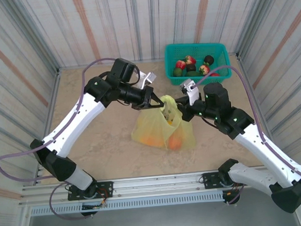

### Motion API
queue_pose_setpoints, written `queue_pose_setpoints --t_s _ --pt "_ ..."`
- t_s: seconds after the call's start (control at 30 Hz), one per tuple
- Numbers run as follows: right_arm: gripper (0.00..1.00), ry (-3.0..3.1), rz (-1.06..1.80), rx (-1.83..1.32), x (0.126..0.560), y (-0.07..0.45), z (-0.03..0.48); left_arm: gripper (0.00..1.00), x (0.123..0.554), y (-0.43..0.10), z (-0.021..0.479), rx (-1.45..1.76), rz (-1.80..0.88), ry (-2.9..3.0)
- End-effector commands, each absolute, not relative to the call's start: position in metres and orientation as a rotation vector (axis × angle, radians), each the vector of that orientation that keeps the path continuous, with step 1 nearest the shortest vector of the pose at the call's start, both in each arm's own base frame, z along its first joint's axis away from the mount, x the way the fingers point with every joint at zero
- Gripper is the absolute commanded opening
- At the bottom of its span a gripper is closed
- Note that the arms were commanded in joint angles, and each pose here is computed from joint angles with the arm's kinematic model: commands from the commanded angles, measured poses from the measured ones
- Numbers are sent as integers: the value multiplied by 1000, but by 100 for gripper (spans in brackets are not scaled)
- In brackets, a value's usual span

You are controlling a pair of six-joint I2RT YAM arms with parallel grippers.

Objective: Place the fake fruits into the plastic bag and tie a complex knot

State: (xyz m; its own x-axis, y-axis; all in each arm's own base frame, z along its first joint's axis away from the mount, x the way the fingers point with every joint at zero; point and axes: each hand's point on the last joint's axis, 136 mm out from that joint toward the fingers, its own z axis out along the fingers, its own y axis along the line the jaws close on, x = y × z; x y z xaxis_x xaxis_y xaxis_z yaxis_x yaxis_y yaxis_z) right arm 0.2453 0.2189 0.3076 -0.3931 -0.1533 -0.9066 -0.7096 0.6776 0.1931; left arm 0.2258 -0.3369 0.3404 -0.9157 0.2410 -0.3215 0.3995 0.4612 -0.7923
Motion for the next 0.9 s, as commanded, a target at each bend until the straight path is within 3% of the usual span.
queue_pose_setpoints --t_s 0.0,0.17,0.33,0.63,0.87 --pt "0 1862 625 -646 251 204 327 0 224 -330 369 651 -1434 2435" --pt "0 1849 593 -513 263 177 340 0 226 -316 369 790 -1264 2326" --pt "0 1905 577 -458 267 167 321 0 217 -312 332 836 -1224 2339" --pt "0 2021 817 -616 243 216 273 1 179 -329 287 870 -1632 2304" --pt "0 2135 913 -753 226 251 235 6 185 -329 266 792 -1682 2373"
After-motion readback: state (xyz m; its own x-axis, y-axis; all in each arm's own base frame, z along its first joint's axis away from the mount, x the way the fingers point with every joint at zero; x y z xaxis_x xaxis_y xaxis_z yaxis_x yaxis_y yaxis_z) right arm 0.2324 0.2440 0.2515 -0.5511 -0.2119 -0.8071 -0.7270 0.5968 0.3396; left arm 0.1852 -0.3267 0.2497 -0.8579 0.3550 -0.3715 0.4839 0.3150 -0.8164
